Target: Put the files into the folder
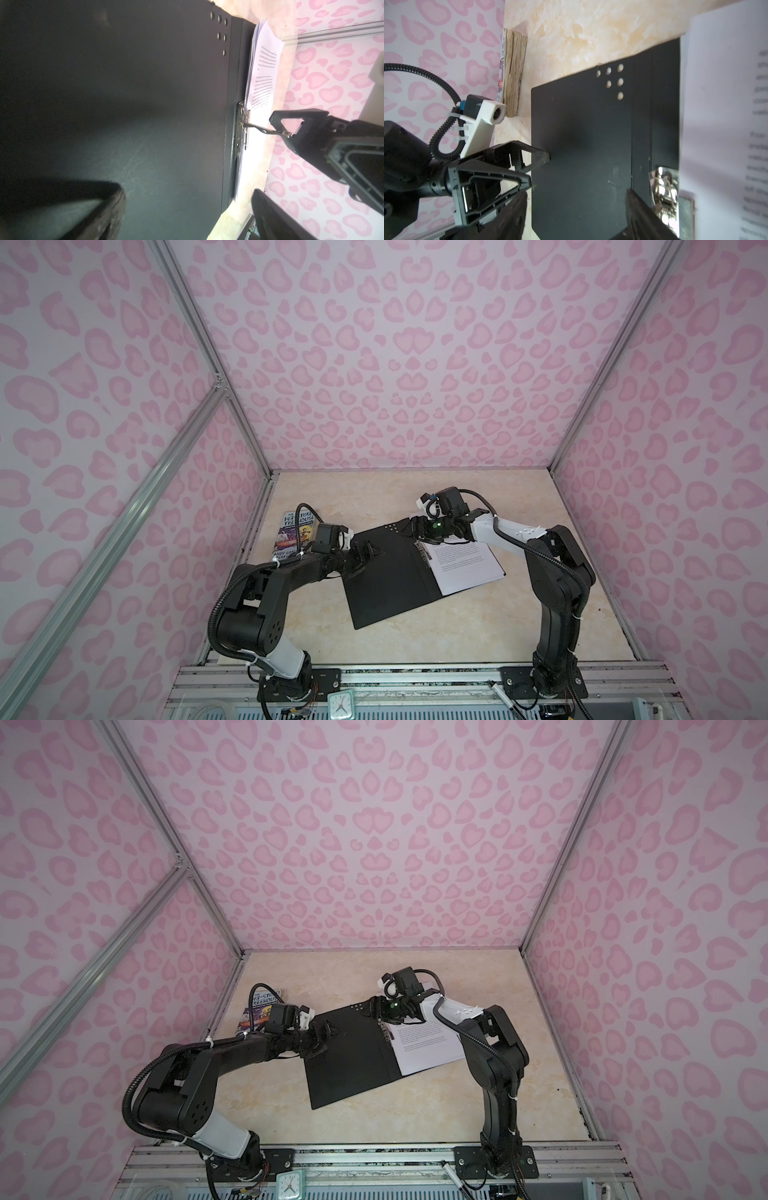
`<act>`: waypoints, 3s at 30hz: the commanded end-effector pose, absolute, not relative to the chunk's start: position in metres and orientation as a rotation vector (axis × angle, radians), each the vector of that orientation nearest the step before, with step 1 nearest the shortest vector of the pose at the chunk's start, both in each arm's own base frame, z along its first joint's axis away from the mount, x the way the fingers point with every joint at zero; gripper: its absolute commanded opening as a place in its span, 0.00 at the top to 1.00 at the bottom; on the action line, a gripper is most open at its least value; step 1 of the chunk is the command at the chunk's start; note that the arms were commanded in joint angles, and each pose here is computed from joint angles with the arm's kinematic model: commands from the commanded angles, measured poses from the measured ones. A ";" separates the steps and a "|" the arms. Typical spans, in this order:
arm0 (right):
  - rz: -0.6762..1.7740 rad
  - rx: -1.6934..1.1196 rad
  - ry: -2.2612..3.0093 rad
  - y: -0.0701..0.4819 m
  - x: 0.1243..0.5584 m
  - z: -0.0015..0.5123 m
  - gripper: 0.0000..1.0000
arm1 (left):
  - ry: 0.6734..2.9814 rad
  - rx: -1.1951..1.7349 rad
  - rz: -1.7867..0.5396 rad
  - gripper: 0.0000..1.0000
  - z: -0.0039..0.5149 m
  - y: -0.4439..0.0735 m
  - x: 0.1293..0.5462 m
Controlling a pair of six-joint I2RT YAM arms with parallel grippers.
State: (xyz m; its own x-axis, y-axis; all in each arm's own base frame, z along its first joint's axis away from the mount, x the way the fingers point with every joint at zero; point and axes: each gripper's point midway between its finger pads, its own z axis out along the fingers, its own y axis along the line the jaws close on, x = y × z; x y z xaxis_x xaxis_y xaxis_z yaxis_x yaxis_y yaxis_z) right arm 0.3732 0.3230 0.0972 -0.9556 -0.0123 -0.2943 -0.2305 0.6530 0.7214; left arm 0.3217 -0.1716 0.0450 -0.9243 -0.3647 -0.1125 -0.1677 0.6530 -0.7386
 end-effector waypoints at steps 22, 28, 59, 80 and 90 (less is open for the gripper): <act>0.956 0.412 2.443 0.251 0.369 0.174 0.02 | 2.682 -0.580 -1.009 0.04 0.031 -0.154 0.308; 1.029 0.620 2.387 0.255 0.351 0.164 0.03 | 2.669 -0.587 -0.980 0.04 0.031 -0.149 0.304; 0.946 1.178 2.520 0.281 0.358 0.078 0.77 | 2.661 -0.576 -0.971 0.03 0.027 -0.147 0.298; 0.957 1.209 2.533 0.270 0.341 0.066 0.95 | 2.673 -0.588 -0.930 0.03 0.023 -0.142 0.297; 0.880 1.095 2.618 0.241 0.312 0.023 1.00 | 2.694 -0.631 -0.873 0.04 0.015 -0.135 0.294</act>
